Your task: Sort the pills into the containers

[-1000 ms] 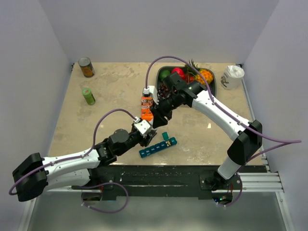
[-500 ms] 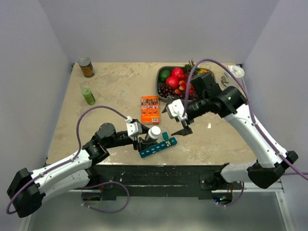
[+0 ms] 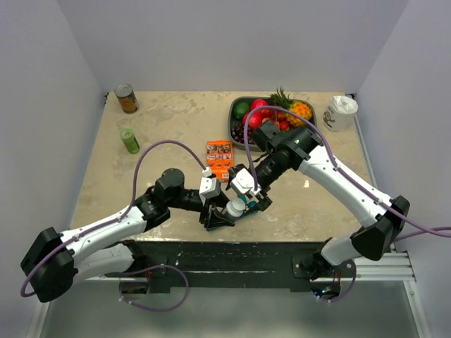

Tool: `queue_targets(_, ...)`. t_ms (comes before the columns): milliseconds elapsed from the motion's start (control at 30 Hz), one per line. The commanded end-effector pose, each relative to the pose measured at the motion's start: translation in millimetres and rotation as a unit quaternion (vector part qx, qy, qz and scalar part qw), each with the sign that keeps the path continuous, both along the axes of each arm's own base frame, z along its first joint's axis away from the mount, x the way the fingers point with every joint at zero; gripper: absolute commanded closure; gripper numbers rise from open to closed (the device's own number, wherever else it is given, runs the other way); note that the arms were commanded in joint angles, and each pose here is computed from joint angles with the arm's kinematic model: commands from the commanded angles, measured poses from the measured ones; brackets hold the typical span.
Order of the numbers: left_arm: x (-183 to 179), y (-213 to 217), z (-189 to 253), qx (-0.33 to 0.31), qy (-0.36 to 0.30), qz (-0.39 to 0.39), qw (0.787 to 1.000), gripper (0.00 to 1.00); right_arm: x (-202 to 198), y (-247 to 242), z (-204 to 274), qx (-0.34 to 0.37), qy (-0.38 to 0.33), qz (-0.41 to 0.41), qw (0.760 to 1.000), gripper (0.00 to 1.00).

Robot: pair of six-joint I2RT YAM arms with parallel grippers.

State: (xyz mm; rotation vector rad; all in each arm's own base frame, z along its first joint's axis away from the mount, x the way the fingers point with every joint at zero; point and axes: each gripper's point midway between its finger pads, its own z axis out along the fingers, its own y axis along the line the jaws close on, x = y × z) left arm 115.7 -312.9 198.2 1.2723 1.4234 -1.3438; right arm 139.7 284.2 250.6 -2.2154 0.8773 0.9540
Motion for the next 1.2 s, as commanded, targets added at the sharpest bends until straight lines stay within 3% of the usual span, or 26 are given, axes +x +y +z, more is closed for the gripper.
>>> queue_targets(0,3,-7,31,-0.043,-0.015,-0.014,0.999,1.00,-18,-13,6,-0.007,0.006,0.001,1.000,0.17)
queue_targets(100,8,-7,31,-0.045,-0.011,-0.001,0.999,1.00,-16,-12,7,-0.007,0.006,-0.012,1.000,0.24)
queue_targets(233,17,-5,31,-0.044,-0.008,0.027,0.999,1.00,-16,-11,7,-0.011,0.020,-0.022,1.000,0.47)
queue_targets(400,29,-4,37,-0.050,-0.014,0.063,0.997,1.00,-16,-9,2,-0.025,0.040,-0.035,0.998,0.61)
queue_targets(500,38,-2,47,-0.064,-0.030,0.095,0.993,1.00,-2,1,3,-0.030,0.063,-0.098,0.993,0.74)
queue_targets(600,56,8,61,-0.086,-0.076,0.161,0.980,1.00,12,15,3,-0.047,0.120,-0.180,0.975,0.78)
queue_targets(700,70,16,78,-0.090,-0.179,0.243,0.949,1.00,34,25,-13,-0.108,0.197,-0.277,0.934,0.93)
queue_targets(733,86,24,80,-0.081,-0.199,0.305,0.928,1.00,41,26,-22,-0.137,0.229,-0.323,0.908,0.94)
queue_targets(767,82,22,81,-0.076,-0.226,0.312,0.920,1.00,55,29,-32,-0.151,0.254,-0.355,0.887,0.94)
queue_targets(833,96,31,82,-0.072,-0.233,0.372,0.895,1.00,72,35,-40,-0.152,0.290,-0.422,0.845,0.94)
queue_targets(967,110,30,66,-0.037,-0.238,0.407,0.881,1.00,83,33,-48,-0.148,0.305,-0.455,0.824,0.90)
queue_targets(1067,103,16,35,0.004,-0.225,0.364,0.904,1.00,84,30,-34,-0.132,0.299,-0.430,0.842,0.71)
queue_targets(1100,97,12,29,0.007,-0.221,0.347,0.912,1.00,81,28,-24,-0.121,0.296,-0.416,0.852,0.52)
queue_targets(1167,83,5,13,0.015,-0.205,0.302,0.931,1.00,76,22,-7,-0.100,0.277,-0.376,0.879,0.30)
